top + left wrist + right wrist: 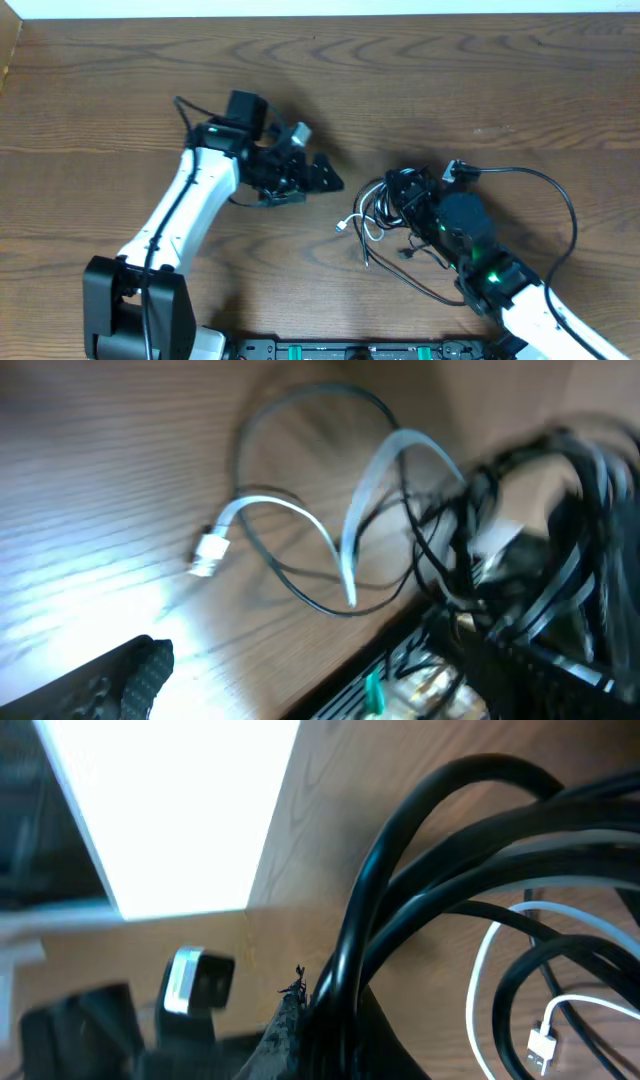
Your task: Untangle cables
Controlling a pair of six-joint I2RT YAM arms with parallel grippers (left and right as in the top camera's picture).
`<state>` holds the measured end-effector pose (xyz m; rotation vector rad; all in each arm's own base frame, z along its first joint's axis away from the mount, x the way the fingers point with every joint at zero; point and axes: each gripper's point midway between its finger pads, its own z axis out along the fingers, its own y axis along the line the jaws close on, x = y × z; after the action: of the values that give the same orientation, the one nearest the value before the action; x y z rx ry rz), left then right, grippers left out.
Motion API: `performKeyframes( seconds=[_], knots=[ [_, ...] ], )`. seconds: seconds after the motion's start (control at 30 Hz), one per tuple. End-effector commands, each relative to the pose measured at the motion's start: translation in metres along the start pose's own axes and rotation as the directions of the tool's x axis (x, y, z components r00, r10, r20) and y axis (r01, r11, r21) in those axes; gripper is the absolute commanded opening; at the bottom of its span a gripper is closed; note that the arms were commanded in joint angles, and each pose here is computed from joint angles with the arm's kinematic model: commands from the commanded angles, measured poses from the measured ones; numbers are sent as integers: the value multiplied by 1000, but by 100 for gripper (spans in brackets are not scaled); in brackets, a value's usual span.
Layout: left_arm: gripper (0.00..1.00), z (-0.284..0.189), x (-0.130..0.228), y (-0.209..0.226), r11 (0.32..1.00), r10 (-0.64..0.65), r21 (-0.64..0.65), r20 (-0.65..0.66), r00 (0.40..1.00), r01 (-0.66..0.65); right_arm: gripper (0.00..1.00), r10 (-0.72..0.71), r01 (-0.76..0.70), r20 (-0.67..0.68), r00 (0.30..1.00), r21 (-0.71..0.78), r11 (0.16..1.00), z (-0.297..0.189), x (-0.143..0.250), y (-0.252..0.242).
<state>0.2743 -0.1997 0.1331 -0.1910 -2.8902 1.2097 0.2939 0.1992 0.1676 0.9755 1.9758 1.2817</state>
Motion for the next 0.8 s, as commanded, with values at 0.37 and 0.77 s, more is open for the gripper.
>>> performKeyframes(
  seconds=[0.37, 0.77],
  knots=[
    [99, 47, -7, -36, 938, 327, -130, 26, 945, -321, 1, 253, -252, 173, 952, -26, 967, 13, -65, -11],
    [99, 72, -35, -71, 885, 423, -301, 206, 883, -354, 2, 358, -357, 161, 920, -35, 933, 12, -76, -14]
  ],
)
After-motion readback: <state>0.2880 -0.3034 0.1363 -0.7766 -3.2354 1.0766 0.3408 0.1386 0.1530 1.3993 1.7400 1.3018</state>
